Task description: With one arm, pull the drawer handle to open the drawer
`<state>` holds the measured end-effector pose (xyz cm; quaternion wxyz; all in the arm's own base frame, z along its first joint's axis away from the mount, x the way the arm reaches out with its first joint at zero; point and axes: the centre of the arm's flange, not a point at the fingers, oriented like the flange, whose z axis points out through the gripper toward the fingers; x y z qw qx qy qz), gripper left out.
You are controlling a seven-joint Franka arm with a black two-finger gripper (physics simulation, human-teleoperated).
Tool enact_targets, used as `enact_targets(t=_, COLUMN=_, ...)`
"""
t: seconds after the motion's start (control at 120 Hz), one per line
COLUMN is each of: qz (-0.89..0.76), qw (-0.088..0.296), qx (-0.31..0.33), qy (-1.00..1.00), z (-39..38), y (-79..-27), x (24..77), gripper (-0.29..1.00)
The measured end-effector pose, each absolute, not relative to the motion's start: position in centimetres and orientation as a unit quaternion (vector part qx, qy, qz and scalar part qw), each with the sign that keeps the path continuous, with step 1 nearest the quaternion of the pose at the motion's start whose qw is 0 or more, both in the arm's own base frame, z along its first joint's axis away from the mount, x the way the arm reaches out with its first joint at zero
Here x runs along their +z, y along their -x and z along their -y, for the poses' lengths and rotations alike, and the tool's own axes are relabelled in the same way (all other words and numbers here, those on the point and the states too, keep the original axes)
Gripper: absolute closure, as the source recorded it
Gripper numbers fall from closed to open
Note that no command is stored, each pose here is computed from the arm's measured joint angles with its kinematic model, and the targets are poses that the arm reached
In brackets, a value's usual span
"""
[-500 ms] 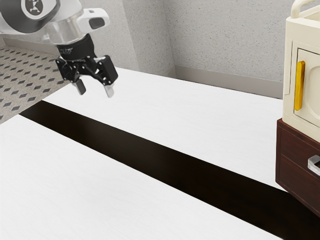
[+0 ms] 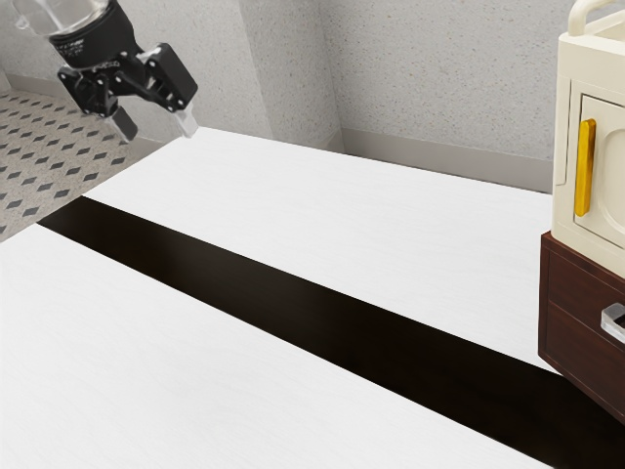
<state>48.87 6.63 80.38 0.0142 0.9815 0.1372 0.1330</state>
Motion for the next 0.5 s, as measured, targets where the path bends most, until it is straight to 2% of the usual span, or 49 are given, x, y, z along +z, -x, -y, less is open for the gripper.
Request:
enact_targets(t=0.217, qz=-0.262, qw=0.049, qx=0.116, qy=-0.957, z=-2.3, y=-49.8, x=79.6, gripper=0.02)
enact_targets(t=0.5, qz=-0.418, qw=0.068, qx=0.100, qy=-0.900, z=-1.5, y=-50.5, x=78.9, gripper=0.02)
